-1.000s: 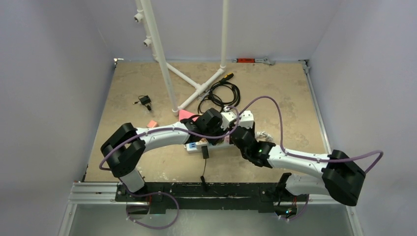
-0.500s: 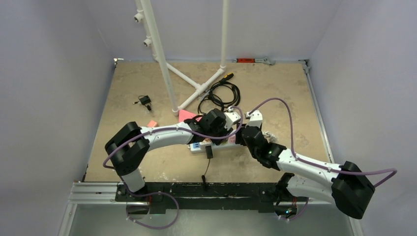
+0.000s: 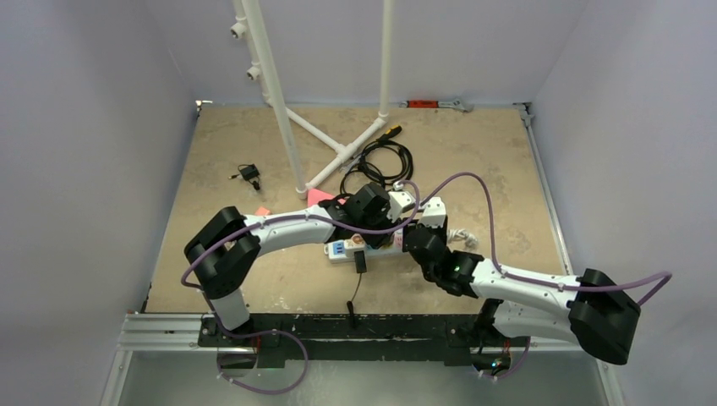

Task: Pull the plug off the socket
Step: Remove the plug from the socket.

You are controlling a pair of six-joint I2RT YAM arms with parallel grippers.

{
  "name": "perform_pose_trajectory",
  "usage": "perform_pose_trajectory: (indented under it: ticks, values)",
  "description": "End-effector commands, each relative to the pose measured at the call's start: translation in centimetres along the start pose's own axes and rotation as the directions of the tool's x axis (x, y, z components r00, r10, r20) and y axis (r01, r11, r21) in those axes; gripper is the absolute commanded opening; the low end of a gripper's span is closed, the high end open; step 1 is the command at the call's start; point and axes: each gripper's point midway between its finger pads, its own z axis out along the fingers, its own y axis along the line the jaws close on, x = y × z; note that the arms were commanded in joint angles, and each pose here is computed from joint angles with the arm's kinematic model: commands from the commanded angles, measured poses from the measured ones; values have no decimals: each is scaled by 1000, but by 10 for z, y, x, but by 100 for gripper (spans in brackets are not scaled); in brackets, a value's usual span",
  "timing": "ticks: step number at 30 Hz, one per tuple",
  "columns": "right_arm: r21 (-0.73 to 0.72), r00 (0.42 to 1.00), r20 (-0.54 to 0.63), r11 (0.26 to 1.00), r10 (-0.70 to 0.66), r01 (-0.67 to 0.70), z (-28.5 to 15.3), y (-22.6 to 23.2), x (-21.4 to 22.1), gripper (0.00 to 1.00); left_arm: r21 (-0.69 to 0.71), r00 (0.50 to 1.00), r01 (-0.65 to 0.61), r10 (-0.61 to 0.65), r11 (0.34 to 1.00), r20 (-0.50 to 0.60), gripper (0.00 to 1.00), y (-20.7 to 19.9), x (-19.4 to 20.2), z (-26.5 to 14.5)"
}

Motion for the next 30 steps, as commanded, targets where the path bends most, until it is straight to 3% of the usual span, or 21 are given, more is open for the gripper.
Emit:
perform_pose_trajectory:
  ticks: [1,17,30]
  values:
    - [-118,964,120,968,237,-224,-15,32,-62,0,-88,943,80,-104,993,-316,0,18,103,18]
    - [-155,907,214,930,362,-334,-12,-5,-118,0,-99,932,72,-102,992,-347,0,20,112,22]
    - [-83,922,192,942,335,-325,-14,-20,-107,0,-127,944,94,-129,987,-302,0,23,99,18]
